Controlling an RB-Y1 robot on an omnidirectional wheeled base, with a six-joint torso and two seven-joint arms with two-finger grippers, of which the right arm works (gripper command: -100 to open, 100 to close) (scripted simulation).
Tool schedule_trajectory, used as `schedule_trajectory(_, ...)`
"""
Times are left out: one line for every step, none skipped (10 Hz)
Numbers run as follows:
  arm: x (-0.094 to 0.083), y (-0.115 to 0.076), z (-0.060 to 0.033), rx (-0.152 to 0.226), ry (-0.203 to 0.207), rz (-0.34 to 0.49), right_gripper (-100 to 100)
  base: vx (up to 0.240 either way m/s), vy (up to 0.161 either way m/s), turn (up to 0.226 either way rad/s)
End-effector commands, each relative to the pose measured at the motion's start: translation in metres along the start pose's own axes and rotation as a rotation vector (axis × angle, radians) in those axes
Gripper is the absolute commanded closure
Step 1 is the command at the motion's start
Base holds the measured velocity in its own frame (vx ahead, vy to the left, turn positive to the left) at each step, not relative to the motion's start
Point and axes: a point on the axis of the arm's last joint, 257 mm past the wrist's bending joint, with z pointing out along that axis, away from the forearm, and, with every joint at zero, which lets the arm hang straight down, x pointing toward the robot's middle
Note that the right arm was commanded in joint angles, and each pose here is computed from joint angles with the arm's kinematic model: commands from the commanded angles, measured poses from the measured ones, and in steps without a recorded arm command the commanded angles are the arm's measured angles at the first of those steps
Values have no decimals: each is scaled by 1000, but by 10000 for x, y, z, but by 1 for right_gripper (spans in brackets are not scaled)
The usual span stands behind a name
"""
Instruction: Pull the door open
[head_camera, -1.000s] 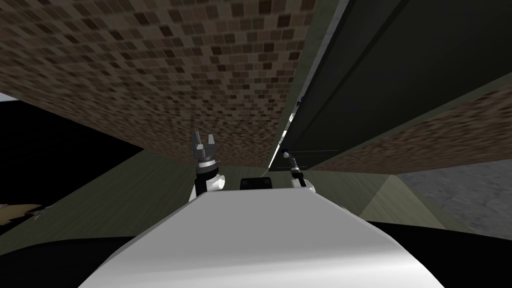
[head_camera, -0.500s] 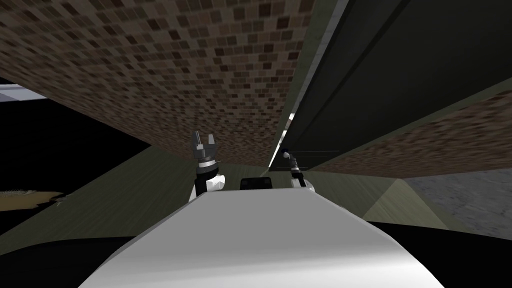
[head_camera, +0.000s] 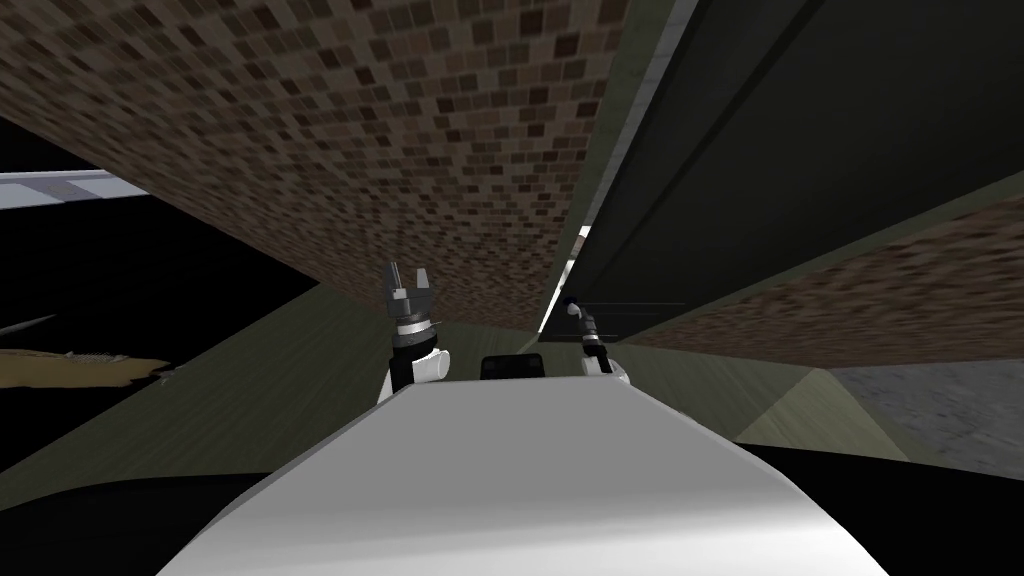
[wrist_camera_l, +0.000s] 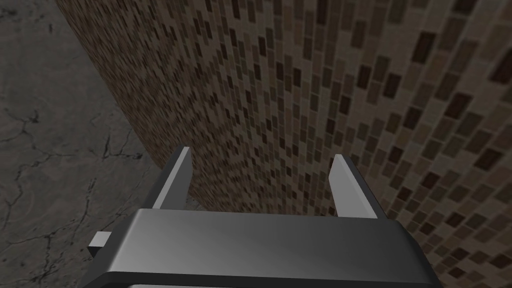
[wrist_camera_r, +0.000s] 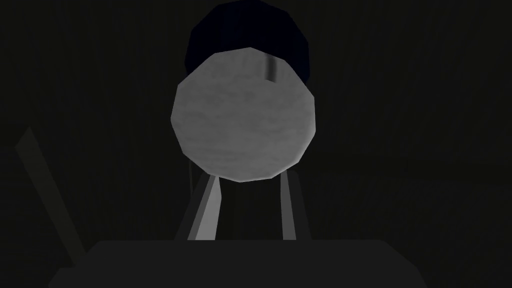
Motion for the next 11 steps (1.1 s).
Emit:
schedule_trajectory(191,12,20,-10,20,51,100,-40,-24,41)
schedule_trajectory(181,11,27,-9,11,102,100,-54,-22,55)
schedule_trajectory(181,11,27,-9,11,105,100,-49,-26,64)
schedule_trajectory(170,10,33,-8,2,155,100,-47,-35,96)
schedule_trajectory(170,10,33,-8,3,158,100,-38,-21,63)
schedule_trajectory(160,8,39,-7,-6,208,100,-50,-21,93)
schedule_trajectory(160,8,39,-7,-6,212,100,-36,-28,44)
schedule_trajectory(160,8,39,-7,-6,212,100,-17,-8,11)
schedule_trajectory(151,6,45,-7,-15,265,100,-48,-10,79)
schedule_trajectory(141,3,50,-6,-23,302,100,-73,-29,143)
schedule_trajectory(141,3,50,-7,-23,319,100,-55,-32,56)
